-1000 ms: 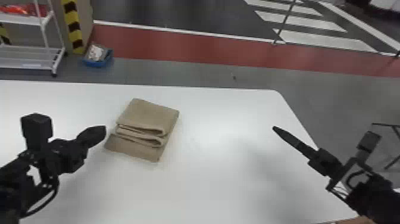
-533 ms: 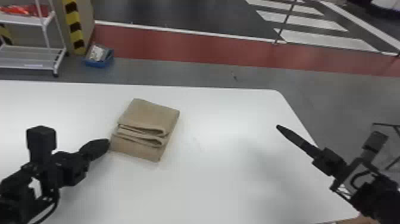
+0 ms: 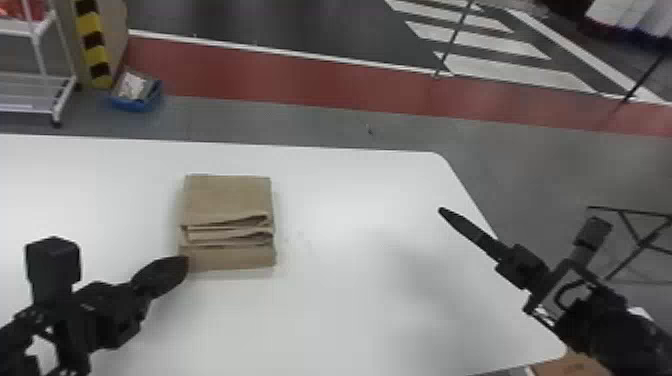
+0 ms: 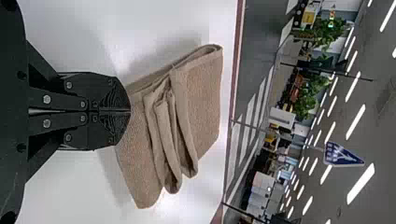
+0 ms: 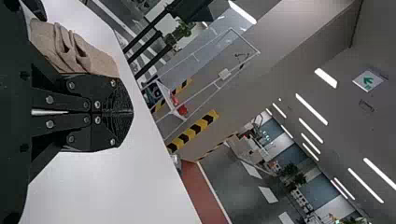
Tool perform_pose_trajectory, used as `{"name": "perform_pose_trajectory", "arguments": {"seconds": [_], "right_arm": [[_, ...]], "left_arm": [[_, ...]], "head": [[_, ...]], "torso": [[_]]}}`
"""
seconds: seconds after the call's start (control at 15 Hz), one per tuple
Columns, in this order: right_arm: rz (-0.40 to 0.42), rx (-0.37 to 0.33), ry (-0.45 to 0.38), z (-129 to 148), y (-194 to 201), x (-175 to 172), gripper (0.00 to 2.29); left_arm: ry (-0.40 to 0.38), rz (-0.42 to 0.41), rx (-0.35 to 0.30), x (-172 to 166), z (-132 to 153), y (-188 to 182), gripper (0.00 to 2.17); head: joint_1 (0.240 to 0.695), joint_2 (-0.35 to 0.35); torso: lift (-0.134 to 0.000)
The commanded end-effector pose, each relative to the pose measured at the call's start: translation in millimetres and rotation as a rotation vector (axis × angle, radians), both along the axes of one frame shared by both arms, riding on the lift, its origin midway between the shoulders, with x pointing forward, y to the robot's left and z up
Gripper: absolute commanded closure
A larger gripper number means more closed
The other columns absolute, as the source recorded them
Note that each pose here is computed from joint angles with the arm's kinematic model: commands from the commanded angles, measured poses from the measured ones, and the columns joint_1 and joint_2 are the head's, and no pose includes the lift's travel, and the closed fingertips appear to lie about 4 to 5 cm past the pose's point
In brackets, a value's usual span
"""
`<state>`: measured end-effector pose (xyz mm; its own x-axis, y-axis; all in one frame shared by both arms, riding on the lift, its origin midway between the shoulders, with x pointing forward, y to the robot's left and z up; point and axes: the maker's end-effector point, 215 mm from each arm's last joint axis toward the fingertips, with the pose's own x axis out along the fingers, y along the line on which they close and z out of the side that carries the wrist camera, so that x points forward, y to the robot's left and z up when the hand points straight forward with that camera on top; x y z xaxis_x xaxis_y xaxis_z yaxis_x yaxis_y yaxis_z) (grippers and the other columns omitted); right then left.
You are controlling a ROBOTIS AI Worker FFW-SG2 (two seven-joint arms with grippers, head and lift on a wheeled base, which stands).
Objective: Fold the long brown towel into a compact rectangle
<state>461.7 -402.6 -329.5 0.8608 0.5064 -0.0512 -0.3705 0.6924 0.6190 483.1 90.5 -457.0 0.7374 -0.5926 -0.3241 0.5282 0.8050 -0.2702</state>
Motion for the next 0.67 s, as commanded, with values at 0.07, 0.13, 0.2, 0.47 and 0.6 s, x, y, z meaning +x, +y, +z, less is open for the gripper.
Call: {"name": "perform_pose_trajectory", "arguments": {"seconds": [0.07, 0.13, 0.2, 0.47, 0.6], "right_arm": [[-0.001, 0.004, 0.000, 0, -2, 0, 2.01], [-0.002, 0.010, -0.002, 0, -2, 0, 1.90], [-0.002, 0.008, -0.003, 0, -3, 0, 1.81], [-0.008, -0.086, -0.002, -5, 9, 14, 0.02], [-0.027, -0.215, 0.017, -7, 25, 31, 0.00]], "left_arm": [[0.050, -0.021, 0.000, -11, -6, -7, 1.33], [0.039, -0.017, -0.008, -8, 1, -7, 1.33], [0.040, -0.012, -0.018, -7, 4, -4, 1.33], [-0.082, 0.070, -0.038, 15, 69, 32, 0.60], [-0.162, 0.135, -0.019, 33, 103, 51, 0.01]], "head": [[0.695, -0.350], [0.695, -0.350], [0.695, -0.350], [0.695, -0.349], [0.695, -0.312]], "torso": [[-0.123], [-0.123], [-0.123], [-0.123], [-0.123]]}}
